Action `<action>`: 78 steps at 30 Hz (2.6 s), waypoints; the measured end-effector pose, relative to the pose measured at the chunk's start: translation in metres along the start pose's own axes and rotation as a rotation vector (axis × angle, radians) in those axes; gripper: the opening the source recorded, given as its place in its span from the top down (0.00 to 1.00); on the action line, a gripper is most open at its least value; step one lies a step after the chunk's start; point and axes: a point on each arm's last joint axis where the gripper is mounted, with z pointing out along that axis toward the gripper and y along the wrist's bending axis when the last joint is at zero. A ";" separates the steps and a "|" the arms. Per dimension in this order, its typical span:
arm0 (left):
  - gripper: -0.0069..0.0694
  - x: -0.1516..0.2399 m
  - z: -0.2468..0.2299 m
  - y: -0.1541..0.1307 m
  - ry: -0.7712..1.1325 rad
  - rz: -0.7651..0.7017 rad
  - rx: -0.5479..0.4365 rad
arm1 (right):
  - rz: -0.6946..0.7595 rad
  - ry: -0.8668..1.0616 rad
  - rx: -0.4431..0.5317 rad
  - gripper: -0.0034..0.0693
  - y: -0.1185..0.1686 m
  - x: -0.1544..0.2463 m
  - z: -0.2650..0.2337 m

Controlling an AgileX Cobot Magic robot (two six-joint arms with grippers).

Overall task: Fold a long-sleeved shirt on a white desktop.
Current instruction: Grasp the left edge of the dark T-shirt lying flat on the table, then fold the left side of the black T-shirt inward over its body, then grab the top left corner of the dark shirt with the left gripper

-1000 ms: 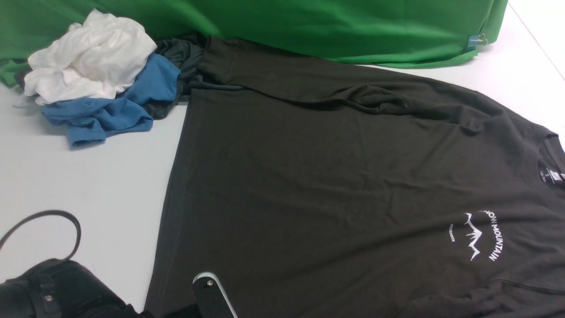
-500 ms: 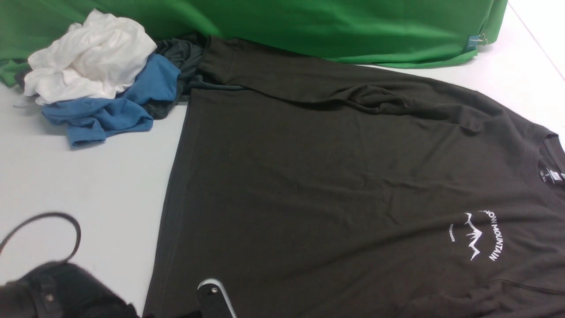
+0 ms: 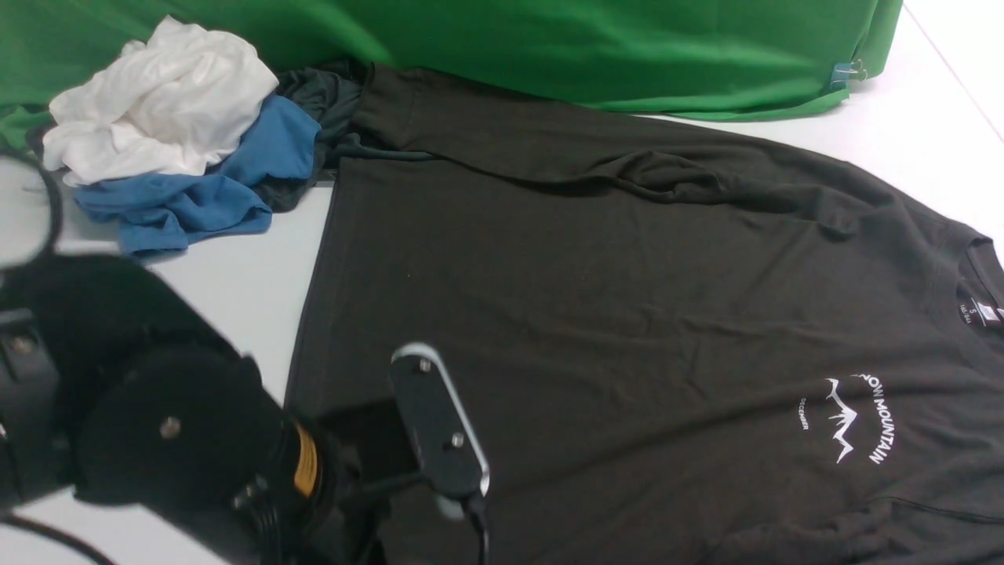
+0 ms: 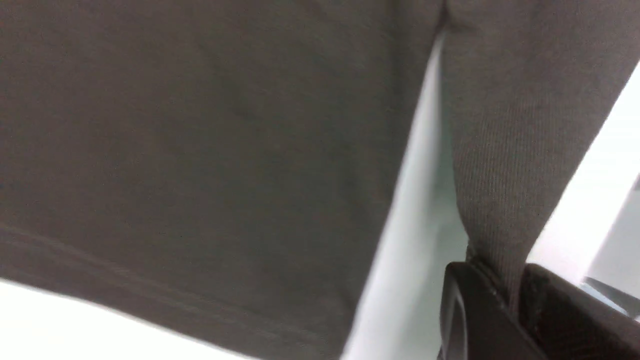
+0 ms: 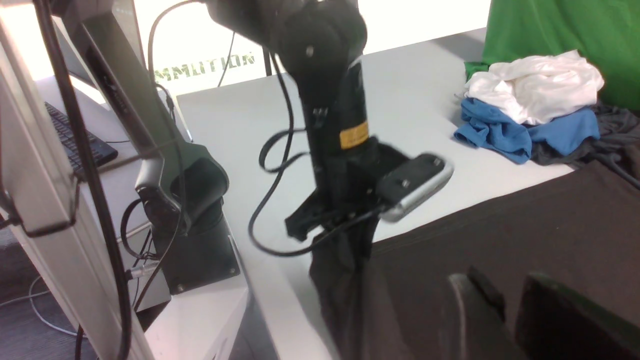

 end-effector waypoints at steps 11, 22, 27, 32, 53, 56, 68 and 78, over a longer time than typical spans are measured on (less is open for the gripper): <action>0.82 -0.030 -0.051 0.030 -0.100 -0.014 -0.137 | 0.001 0.000 0.015 0.72 -0.001 0.000 0.000; 0.82 -0.017 -0.016 0.101 -0.050 -0.189 -0.112 | 0.016 0.045 0.019 0.72 -0.003 0.011 0.010; 0.82 -0.020 -0.030 0.114 -0.097 -0.230 -0.139 | 0.029 0.052 0.022 0.72 -0.004 0.019 0.018; 0.82 -0.032 -0.038 0.124 -0.148 -0.224 -0.172 | 0.036 0.025 0.023 0.72 -0.005 0.019 0.021; 0.82 -0.034 0.054 0.202 0.022 -0.327 -0.092 | 0.068 0.020 0.026 0.70 -0.005 0.020 0.022; 0.80 -0.034 0.065 0.205 0.040 -0.283 -0.078 | 0.086 0.032 0.028 0.70 -0.005 0.023 0.025; 0.07 -0.025 0.033 0.212 0.031 -0.277 -0.226 | 0.115 0.036 0.029 0.70 -0.006 0.025 0.026; 0.35 -0.004 0.044 0.136 0.018 0.168 -0.118 | 0.082 0.037 0.028 0.69 -0.006 0.025 0.026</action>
